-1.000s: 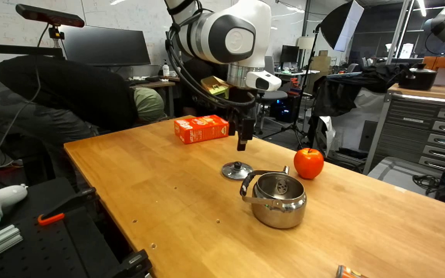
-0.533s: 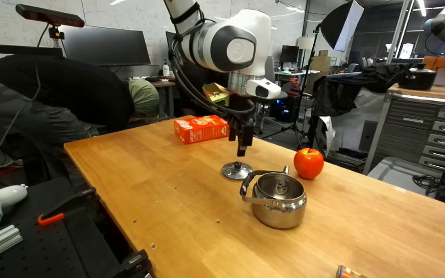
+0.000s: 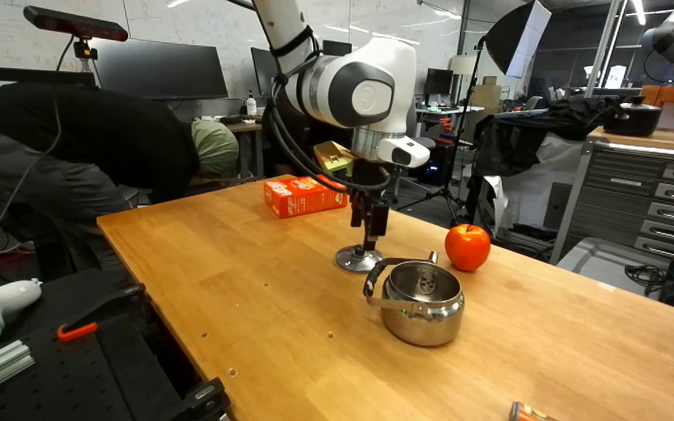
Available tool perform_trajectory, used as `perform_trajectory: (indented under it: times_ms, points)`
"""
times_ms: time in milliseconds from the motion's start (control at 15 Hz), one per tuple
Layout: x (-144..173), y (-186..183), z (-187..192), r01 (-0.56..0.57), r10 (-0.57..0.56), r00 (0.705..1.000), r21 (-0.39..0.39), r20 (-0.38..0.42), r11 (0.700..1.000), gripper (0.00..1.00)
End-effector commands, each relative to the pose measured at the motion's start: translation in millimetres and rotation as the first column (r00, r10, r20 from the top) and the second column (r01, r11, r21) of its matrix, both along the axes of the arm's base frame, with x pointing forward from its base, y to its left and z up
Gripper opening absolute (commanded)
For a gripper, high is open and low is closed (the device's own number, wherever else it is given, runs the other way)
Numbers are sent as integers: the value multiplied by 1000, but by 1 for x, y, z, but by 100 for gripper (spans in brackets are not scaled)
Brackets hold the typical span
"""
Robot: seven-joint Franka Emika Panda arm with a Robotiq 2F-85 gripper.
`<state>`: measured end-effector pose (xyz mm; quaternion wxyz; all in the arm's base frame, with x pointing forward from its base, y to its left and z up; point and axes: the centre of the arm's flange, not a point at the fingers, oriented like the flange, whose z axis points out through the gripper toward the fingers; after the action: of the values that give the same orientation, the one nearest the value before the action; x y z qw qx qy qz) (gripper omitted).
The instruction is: Pick up the lid and put it on the kettle
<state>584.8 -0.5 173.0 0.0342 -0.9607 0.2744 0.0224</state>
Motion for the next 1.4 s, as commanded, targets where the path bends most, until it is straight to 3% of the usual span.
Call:
perform_trajectory:
  times_ms: [0,200,333,933,1333]
  points:
    - [16,3,-11,12,-12,1000,-18,-12,1000,100]
    - [17,3,-16,12,-13,1000,-22,-19,1000,100]
    - [17,2,-17,13,-14,1000,-24,-21,1000,74]
    - [16,2,-15,8,-8,1000,-24,-24,1000,5]
    - [10,1,-9,-8,7,999,-31,-42,999,7]
